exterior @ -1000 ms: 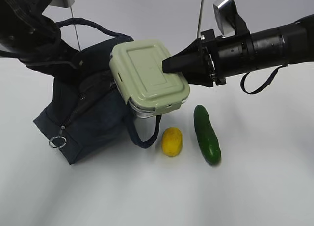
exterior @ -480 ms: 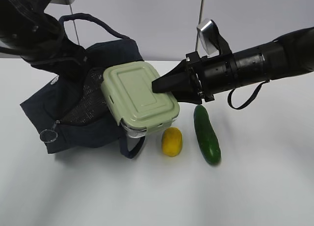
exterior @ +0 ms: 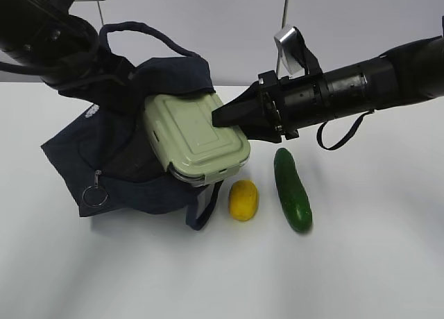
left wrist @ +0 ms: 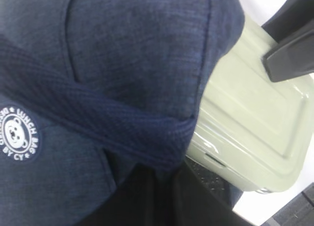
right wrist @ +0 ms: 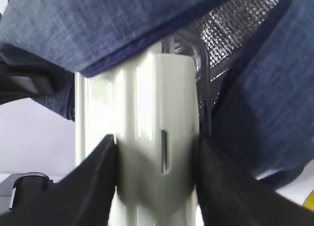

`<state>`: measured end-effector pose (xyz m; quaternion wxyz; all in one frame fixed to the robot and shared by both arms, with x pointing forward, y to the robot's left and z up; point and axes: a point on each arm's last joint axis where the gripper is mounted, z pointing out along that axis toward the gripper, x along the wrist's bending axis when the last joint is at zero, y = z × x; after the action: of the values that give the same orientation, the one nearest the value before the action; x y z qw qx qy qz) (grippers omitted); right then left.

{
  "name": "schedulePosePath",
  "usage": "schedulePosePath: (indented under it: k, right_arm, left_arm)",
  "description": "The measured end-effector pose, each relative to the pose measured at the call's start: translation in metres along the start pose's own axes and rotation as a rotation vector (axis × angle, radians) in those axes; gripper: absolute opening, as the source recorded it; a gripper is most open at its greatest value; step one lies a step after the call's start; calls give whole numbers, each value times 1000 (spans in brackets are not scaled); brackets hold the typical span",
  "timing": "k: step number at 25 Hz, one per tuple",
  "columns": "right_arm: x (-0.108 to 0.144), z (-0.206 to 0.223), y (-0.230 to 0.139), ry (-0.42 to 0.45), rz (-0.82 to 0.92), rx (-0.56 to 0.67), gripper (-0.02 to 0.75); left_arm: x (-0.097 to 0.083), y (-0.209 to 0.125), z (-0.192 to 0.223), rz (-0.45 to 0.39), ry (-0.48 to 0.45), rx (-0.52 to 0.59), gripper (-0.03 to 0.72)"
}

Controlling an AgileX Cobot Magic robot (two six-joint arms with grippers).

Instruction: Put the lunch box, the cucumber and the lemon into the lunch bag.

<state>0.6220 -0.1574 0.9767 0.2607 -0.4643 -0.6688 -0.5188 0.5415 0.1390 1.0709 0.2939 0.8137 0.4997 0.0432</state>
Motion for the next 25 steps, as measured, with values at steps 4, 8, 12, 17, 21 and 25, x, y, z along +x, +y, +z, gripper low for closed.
schedulePosePath:
  k: [4, 8, 12, 17, 21, 25]
  right_arm:
    - [1, 1, 0, 0, -1, 1, 354]
    - [3, 6, 1, 2, -5, -16, 354]
    - [3, 17, 7, 15, -11, -37, 354]
    - [3, 38, 15, 29, -40, -32, 354]
    - [-3, 48, 20, 14, -44, -49, 354]
    - [-8, 50, 23, 1, -36, -88, 354]
  left_arm:
    - [-2, -2, -1, -3, -15, 18, -8]
    - [-6, -1, -1, -7, -59, 14, -9]
    - [-9, -1, -1, -11, -99, 10, -9]
    - [-11, -3, -1, -11, -113, 28, -9]
    - [-11, -4, -1, -12, -118, 38, -9]
    - [-11, -4, -1, -12, -121, 42, -9]
